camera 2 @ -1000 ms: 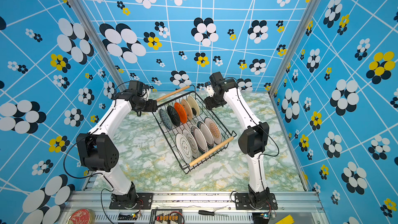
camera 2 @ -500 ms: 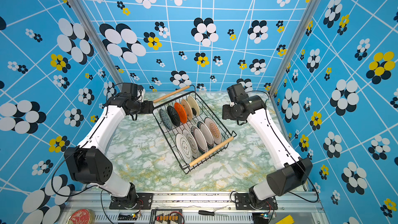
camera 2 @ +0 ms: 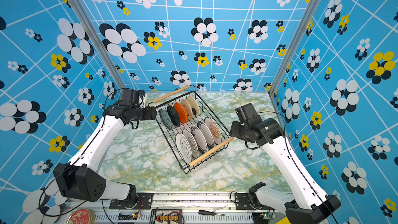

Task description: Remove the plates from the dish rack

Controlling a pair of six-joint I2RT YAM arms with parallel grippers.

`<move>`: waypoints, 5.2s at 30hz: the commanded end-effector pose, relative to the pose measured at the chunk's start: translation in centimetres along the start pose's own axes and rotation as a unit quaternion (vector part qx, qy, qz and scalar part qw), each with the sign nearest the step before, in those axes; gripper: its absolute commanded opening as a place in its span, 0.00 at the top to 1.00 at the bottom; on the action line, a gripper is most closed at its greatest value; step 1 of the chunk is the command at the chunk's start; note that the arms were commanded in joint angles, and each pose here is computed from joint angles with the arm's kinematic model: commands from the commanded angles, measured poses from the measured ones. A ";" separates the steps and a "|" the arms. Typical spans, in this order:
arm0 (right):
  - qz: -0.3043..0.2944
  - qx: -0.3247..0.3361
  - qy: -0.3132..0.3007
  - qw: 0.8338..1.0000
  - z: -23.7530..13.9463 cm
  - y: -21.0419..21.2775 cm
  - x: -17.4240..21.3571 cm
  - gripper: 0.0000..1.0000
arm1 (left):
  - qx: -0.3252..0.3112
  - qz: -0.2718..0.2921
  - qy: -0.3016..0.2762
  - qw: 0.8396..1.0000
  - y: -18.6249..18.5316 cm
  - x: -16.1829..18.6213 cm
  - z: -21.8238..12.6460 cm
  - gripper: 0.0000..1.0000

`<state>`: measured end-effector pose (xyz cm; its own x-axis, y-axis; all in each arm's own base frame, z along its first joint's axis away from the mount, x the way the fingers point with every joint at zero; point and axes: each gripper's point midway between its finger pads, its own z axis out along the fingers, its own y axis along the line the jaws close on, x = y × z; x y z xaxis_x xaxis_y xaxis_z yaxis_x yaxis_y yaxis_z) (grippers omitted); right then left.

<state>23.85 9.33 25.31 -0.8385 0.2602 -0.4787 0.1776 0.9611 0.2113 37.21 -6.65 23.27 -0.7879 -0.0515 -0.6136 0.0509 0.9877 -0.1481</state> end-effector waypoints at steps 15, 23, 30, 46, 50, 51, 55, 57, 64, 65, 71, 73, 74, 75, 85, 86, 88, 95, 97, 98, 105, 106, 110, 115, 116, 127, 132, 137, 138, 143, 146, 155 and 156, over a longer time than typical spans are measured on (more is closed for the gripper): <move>0.051 -0.028 0.013 0.998 1.2 1.8 3.1 0.43 | 0.008 -0.018 -0.001 1.000 -0.9 3.5 -2.5 0.18; 0.073 -0.015 0.021 0.997 2.1 1.9 3.5 0.44 | 0.020 -0.019 0.001 1.000 -1.5 4.3 -3.0 0.18; 0.073 0.006 0.028 0.997 3.3 2.4 4.0 0.45 | 0.028 -0.018 0.005 0.999 -1.9 4.9 -3.0 0.18; 0.080 0.054 0.036 0.995 5.6 1.5 4.8 0.56 | 0.023 -0.011 0.027 0.999 -1.7 6.2 -2.1 0.18; 0.062 0.069 0.044 0.995 5.6 1.6 4.6 0.59 | 0.008 -0.019 0.034 0.999 -1.2 6.4 -1.9 0.18; 0.057 0.075 0.046 0.994 5.7 1.5 4.5 0.59 | 0.007 -0.021 0.036 0.999 -1.2 6.4 -1.9 0.18; 0.042 0.087 0.050 0.994 5.8 1.5 4.3 0.62 | 0.005 -0.028 0.038 0.999 -1.1 6.4 -2.0 0.18; 0.037 0.089 0.052 0.994 6.0 1.7 4.3 0.63 | -0.004 -0.029 0.041 0.999 -0.8 6.5 -2.3 0.18; 0.012 0.100 0.058 0.993 6.6 2.4 3.5 0.68 | -0.009 -0.038 0.033 0.999 -0.5 6.8 -4.1 0.18; 0.009 0.101 0.059 0.993 6.7 2.5 3.3 0.68 | -0.007 -0.039 0.033 0.999 -0.6 6.8 -4.2 0.18; -0.024 0.106 0.068 0.992 7.3 3.6 1.6 0.73 | -0.005 -0.044 0.033 0.998 -0.6 7.0 -4.7 0.18; -0.027 0.102 0.069 0.992 7.5 3.9 0.8 0.73 | -0.008 -0.044 0.034 0.998 -0.5 7.2 -4.7 0.18; -0.029 0.101 0.068 0.992 7.6 4.1 0.4 0.74 | -0.010 -0.046 0.035 0.998 -0.4 7.2 -4.7 0.18; -0.031 0.101 0.068 0.992 7.7 4.2 -0.1 0.75 | -0.009 -0.046 0.036 0.998 -0.4 7.3 -4.7 0.18; -0.042 0.082 0.061 0.994 9.0 6.1 -4.5 0.79 | -0.011 -0.049 0.032 0.998 -0.4 6.7 -5.2 0.19; -0.043 0.080 0.060 0.994 9.2 6.4 -4.9 0.79 | -0.011 -0.049 0.033 0.998 -0.5 6.7 -5.2 0.19; -0.046 0.077 0.056 0.994 9.6 7.0 -6.0 0.79 | -0.012 -0.048 0.038 0.998 -0.5 6.7 -4.9 0.20; -0.052 0.063 0.055 0.995 11.1 9.4 -8.4 0.80 | -0.025 -0.040 0.052 0.998 -0.1 6.5 -3.5 0.21; -0.051 0.056 0.055 0.996 11.7 10.0 -8.8 0.80 | -0.030 -0.042 0.054 0.997 0.3 6.1 -3.1 0.21; -0.052 0.055 0.055 0.996 12.0 10.2 -9.0 0.81 | -0.032 -0.045 0.056 0.997 0.6 5.9 -2.9 0.21; -0.047 0.055 0.038 0.997 13.0 11.2 -11.8 0.85 | -0.037 -0.043 0.050 0.997 1.3 3.5 -1.9 0.21; -0.045 0.055 0.034 0.997 13.1 11.3 -12.3 0.85 | -0.038 -0.041 0.049 0.997 1.4 3.1 -1.8 0.21; -0.039 0.049 0.029 0.998 13.9 11.7 -13.8 0.87 | -0.044 -0.053 0.058 0.996 2.6 2.0 -0.4 0.22; -0.038 0.045 0.024 0.998 14.9 12.1 -15.5 0.88 | -0.049 -0.066 0.056 0.995 3.8 0.5 0.8 0.22; -0.038 0.046 0.029 0.998 15.8 12.1 -15.5 0.88 | -0.048 -0.069 0.057 0.995 3.9 0.3 0.9 0.22; -0.082 -0.011 0.042 0.996 18.0 14.9 -16.6 0.89 | -0.028 -0.045 0.038 0.998 2.7 -1.0 0.1 0.23; -0.100 -0.028 0.049 0.993 18.6 15.6 -16.2 0.90 | -0.027 -0.023 0.043 0.998 2.2 -0.7 -0.4 0.23; -0.133 -0.055 0.046 0.988 18.3 17.1 -16.0 0.90 | -0.029 -0.017 0.049 0.998 1.8 -0.2 -1.2 0.23; -0.141 -0.061 0.047 0.987 18.2 17.4 -15.9 0.90 | -0.026 -0.016 0.049 0.998 1.6 0.0 -1.5 0.23; -0.172 -0.080 0.063 0.980 18.5 18.0 -15.0 0.89 | -0.016 -0.001 0.045 0.999 0.6 0.6 -2.9 0.23; -0.182 -0.078 0.062 0.978 18.9 18.0 -15.0 0.90 | -0.015 0.007 0.048 0.999 0.3 1.0 -3.6 0.23; -0.153 -0.057 0.027 0.986 19.2 16.9 -17.3 0.89 | 0.005 0.026 0.051 0.998 -1.7 2.1 -3.7 0.23; -0.152 -0.060 0.027 0.986 19.4 17.1 -17.2 0.89 | 0.008 0.029 0.053 0.998 -2.0 2.2 -3.6 0.23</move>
<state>50.26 22.41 20.81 -0.8875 -0.0151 -0.4606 -0.1007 0.9817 0.1619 34.13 -7.36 25.02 -0.8410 -0.0085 -0.5409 0.0707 0.9896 -0.1255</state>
